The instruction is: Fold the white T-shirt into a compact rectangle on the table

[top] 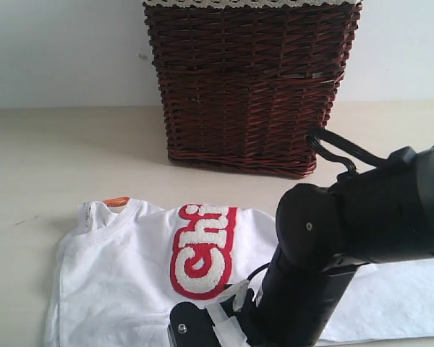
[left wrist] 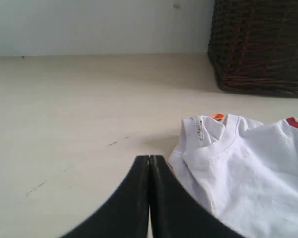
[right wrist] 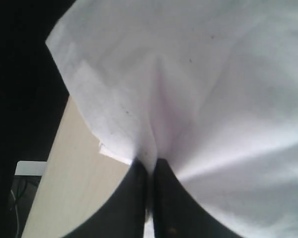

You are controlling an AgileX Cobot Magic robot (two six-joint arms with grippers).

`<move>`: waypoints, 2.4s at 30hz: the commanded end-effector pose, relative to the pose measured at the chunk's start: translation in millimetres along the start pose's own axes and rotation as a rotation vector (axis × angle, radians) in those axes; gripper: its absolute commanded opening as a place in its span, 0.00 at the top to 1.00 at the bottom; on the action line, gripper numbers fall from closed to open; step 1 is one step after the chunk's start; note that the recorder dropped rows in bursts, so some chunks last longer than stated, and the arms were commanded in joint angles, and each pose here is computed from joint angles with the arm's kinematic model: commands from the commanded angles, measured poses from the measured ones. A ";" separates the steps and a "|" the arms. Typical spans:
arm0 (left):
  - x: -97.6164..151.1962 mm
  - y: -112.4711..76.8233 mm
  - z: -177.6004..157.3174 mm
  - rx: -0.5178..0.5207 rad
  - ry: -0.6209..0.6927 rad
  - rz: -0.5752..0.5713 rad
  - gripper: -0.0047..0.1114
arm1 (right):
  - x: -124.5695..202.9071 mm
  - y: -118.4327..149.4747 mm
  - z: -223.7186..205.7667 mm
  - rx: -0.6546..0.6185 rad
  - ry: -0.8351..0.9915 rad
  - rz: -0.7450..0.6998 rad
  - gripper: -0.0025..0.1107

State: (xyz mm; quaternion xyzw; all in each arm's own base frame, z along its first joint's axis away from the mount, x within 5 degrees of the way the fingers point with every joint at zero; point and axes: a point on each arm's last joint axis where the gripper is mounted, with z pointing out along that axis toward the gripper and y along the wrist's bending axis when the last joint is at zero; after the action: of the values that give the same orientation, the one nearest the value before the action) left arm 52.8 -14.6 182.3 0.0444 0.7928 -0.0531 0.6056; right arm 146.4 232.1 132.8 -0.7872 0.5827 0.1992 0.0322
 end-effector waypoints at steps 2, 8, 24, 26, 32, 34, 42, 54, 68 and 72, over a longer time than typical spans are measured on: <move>0.0 0.5 -0.1 -0.007 -0.009 -0.002 0.96 | -20.8 -12.1 -17.7 0.050 -0.097 0.015 0.98; 0.0 0.5 -0.1 -0.007 -0.009 -0.002 0.96 | -35.1 -35.4 -30.9 0.234 -0.172 0.125 0.98; 0.0 0.5 -0.1 -0.007 -0.009 -0.002 0.96 | -36.9 -74.3 -45.6 0.665 -0.253 0.195 0.98; 0.0 0.5 -0.1 -0.007 -0.009 -0.002 0.96 | -35.1 -79.6 -42.3 0.700 -0.248 0.202 0.98; 0.0 0.5 -0.1 -0.007 -0.009 -0.002 0.96 | -29.9 -94.9 -36.7 0.826 -0.251 0.244 0.98; 0.0 0.5 -0.1 -0.007 -0.009 -0.002 0.96 | -29.0 -99.1 -40.9 0.891 -0.271 0.277 0.98; 0.0 0.5 -0.1 -0.007 -0.009 -0.002 0.96 | -25.0 -111.3 -55.5 0.931 -0.316 0.356 0.96; 0.0 0.5 -0.1 -0.007 -0.009 -0.002 0.96 | -20.7 -91.8 -36.7 0.560 -0.272 0.381 0.57; 0.0 0.5 -0.1 -0.007 -0.009 -0.002 0.96 | -26.0 -77.8 -39.3 0.435 -0.234 0.218 0.62; 0.0 0.5 -0.1 -0.007 -0.009 -0.002 0.96 | -26.9 -33.6 -36.1 -0.024 -0.161 -0.169 0.63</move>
State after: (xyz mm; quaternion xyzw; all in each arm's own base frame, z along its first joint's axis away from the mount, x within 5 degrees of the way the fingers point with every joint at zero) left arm 52.8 -14.6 182.3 0.0444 0.7928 -0.0531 0.6056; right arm 206.2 266.6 161.5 -0.7295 0.6292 0.1989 0.1799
